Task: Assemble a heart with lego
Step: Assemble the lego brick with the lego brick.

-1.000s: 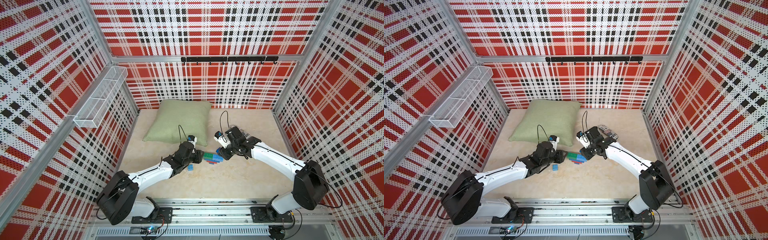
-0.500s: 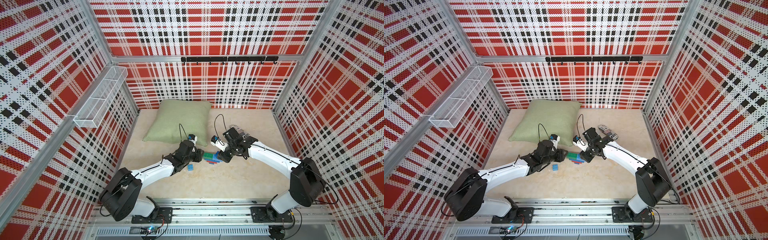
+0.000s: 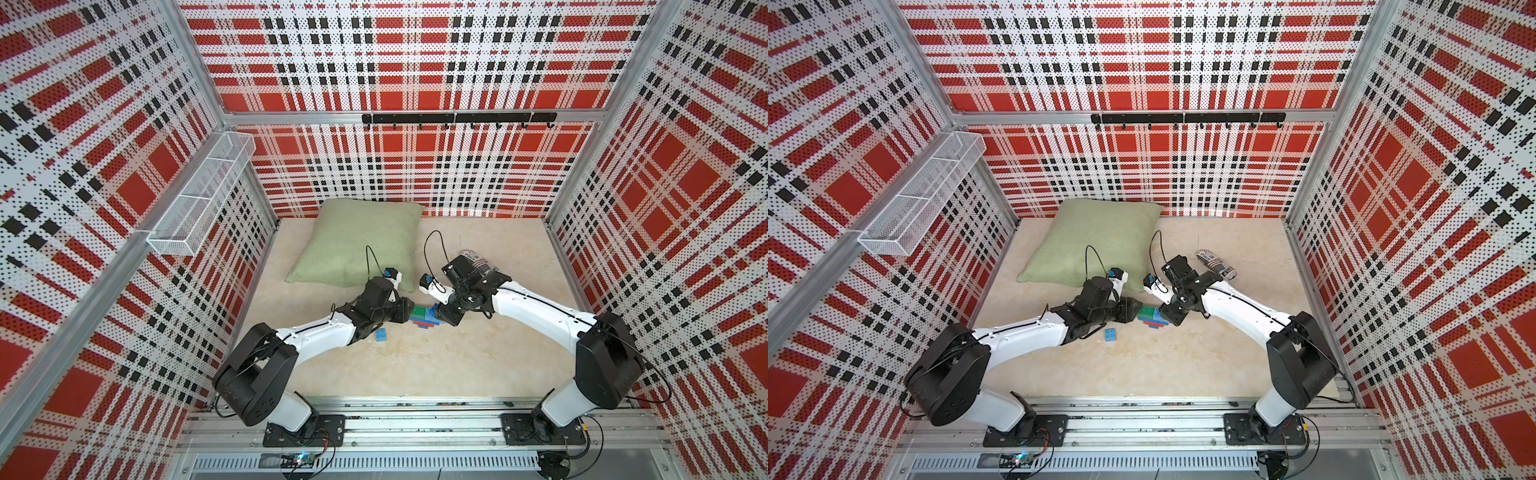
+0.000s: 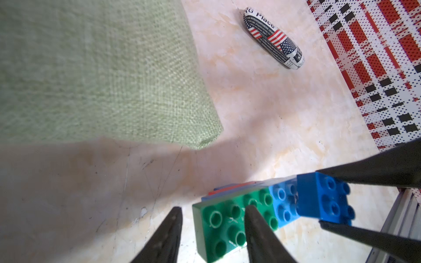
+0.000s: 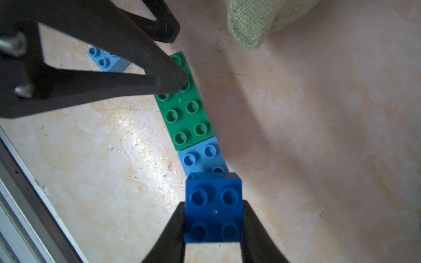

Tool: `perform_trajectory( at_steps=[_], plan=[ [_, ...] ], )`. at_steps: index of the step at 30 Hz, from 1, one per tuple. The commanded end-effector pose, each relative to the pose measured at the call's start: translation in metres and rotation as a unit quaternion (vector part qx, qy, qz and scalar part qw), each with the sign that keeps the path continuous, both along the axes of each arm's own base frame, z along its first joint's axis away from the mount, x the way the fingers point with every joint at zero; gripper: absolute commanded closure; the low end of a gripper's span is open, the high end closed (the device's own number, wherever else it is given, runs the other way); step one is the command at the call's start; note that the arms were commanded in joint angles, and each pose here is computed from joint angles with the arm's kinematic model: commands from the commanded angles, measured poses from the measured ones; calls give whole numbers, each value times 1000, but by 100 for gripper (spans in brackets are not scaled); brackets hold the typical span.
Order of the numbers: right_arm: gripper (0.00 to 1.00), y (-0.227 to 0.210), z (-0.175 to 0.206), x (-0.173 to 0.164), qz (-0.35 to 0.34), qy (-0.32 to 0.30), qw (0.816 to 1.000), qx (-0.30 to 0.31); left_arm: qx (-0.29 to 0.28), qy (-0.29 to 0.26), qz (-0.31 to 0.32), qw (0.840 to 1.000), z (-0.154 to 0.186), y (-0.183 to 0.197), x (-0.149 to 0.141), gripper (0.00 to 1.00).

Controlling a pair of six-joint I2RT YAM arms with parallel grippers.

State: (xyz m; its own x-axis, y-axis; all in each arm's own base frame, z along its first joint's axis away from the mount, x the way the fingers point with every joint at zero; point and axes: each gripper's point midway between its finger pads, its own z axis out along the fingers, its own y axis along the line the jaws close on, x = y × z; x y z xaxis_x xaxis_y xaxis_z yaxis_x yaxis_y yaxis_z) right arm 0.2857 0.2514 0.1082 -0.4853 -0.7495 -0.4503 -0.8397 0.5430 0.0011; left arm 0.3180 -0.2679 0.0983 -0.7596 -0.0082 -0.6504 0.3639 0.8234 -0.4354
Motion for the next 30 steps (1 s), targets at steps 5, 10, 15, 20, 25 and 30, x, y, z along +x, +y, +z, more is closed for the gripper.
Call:
perform_trajectory(
  at_steps=[5, 10, 15, 20, 25, 30],
  plan=[
    [63, 7, -6, -8, 7, 14, 1000, -6, -3, -17, -16, 1000, 5, -13, 11, 51],
    [63, 9, -6, -14, 7, 15, 1000, 1, -1, -20, -19, 1000, 3, -16, 14, 51],
    [63, -6, 0, -5, -16, -17, 999, -25, 10, -19, -20, 1000, -2, -16, 16, 51],
    [60, -13, 0, -2, -15, -25, 999, -38, 13, -25, -26, 999, -2, -19, 17, 51],
    [61, -8, -13, -8, -4, 6, 999, -42, 16, -24, -36, 999, -4, -25, 19, 51],
    [61, 4, -2, -13, 0, 3, 1000, -3, 17, -25, -38, 999, -4, -26, 18, 51]
  ],
)
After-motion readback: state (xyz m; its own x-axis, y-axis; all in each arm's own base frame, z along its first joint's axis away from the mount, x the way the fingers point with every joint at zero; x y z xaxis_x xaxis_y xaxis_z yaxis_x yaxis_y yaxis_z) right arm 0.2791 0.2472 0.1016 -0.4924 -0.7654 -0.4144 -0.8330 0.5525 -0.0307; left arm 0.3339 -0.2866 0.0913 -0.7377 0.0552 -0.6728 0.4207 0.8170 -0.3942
